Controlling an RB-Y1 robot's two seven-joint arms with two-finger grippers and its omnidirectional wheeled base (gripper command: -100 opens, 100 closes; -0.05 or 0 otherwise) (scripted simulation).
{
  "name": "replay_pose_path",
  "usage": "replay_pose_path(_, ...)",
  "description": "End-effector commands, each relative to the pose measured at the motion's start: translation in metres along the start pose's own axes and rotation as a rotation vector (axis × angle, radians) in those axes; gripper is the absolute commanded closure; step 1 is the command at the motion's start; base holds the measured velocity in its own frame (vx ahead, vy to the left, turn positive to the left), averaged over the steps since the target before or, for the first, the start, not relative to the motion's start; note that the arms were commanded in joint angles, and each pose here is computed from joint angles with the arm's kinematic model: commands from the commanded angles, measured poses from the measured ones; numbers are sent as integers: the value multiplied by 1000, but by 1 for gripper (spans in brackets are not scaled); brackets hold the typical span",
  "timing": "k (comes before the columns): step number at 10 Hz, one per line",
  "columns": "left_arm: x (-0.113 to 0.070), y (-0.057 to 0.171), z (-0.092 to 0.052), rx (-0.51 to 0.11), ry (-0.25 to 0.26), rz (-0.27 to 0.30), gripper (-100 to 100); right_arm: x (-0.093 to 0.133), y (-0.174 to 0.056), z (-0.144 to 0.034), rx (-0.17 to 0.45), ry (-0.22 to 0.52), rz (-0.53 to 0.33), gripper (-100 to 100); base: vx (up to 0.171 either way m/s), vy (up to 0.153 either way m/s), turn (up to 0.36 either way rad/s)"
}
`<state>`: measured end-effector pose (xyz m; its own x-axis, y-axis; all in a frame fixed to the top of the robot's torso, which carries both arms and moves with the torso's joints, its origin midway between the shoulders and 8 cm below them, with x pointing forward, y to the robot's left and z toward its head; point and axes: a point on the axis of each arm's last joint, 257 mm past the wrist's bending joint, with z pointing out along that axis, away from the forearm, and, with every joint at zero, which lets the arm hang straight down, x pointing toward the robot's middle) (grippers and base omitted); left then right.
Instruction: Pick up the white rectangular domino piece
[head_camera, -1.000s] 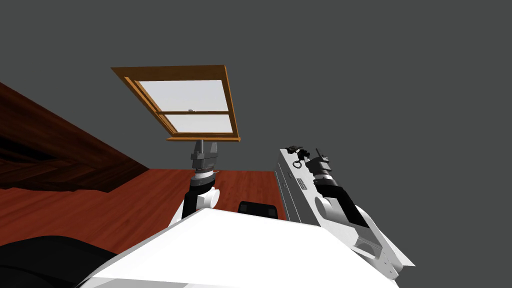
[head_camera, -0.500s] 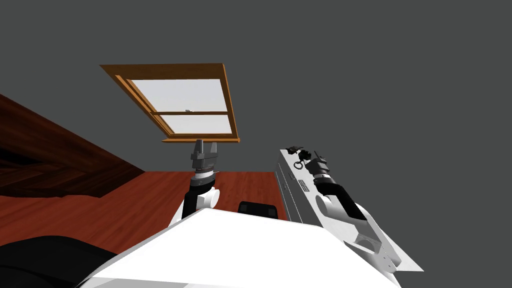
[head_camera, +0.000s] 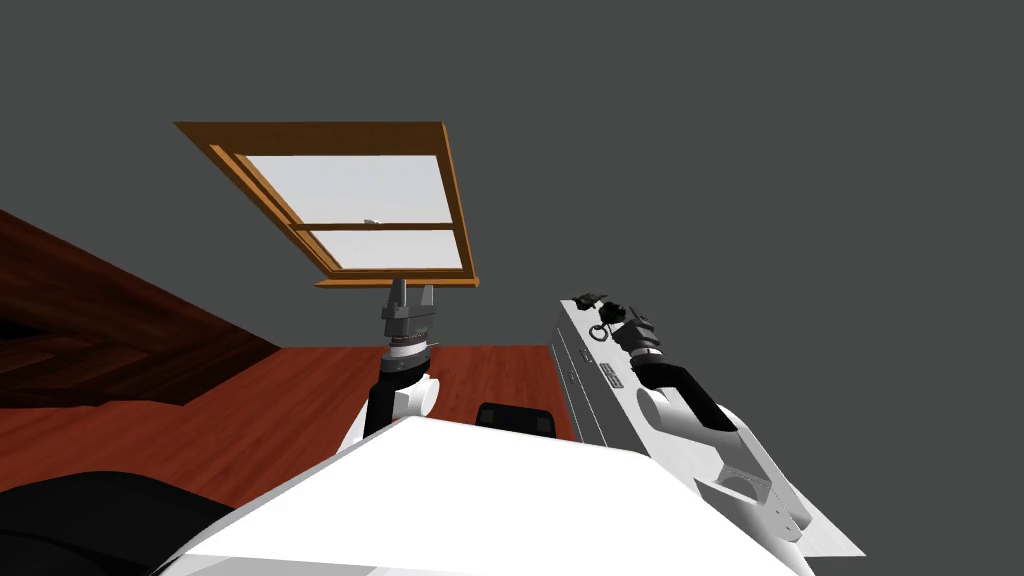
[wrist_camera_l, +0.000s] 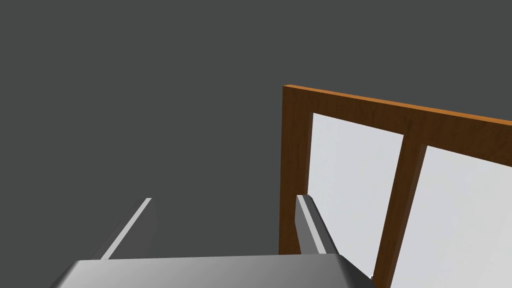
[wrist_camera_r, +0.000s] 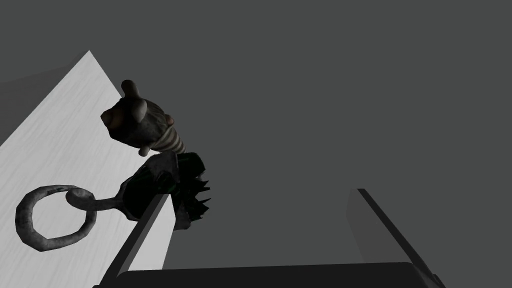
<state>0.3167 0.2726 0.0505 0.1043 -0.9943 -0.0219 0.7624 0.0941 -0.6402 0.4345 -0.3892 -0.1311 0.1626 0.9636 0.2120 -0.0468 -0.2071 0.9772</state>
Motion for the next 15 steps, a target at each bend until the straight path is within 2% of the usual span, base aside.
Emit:
replay_pose_path(1, 0, 0, 0, 0, 0, 0, 0, -8, -16, 1, 54, -27, 16, -100, 61, 36, -43)
replay_pose_path(4, 0, 0, 0, 0, 0, 0, 0, -35, -43, 5, 159, -90, 70, -100, 79, 37, -63)
replay_pose_path(6, 0, 0, 0, 0, 0, 0, 0, -39, -53, 2, 196, -107, 71, -100, 47, 27, -18)
replay_pose_path(7, 0, 0, 0, 0, 0, 0, 0, -50, -62, 3, 228, -132, 98, -100, 57, 9, -94)
replay_pose_path(9, 0, 0, 0, 0, 0, 0, 0, -54, -71, 0, 266, -149, 98, -100, 47, 16, -12)
replay_pose_path(12, 0, 0, 0, 0, 0, 0, 0, -79, -98, -4, 363, -218, 152, -100, 72, 30, -74)
replay_pose_path(14, 0, 0, 0, 0, 0, 0, 0, -83, -108, -9, 404, -238, 153, -100, 58, 14, -26)
replay_pose_path(15, 0, 0, 0, 0, 0, 0, 0, -94, -118, -11, 442, -269, 180, -100, 51, 12, -88)
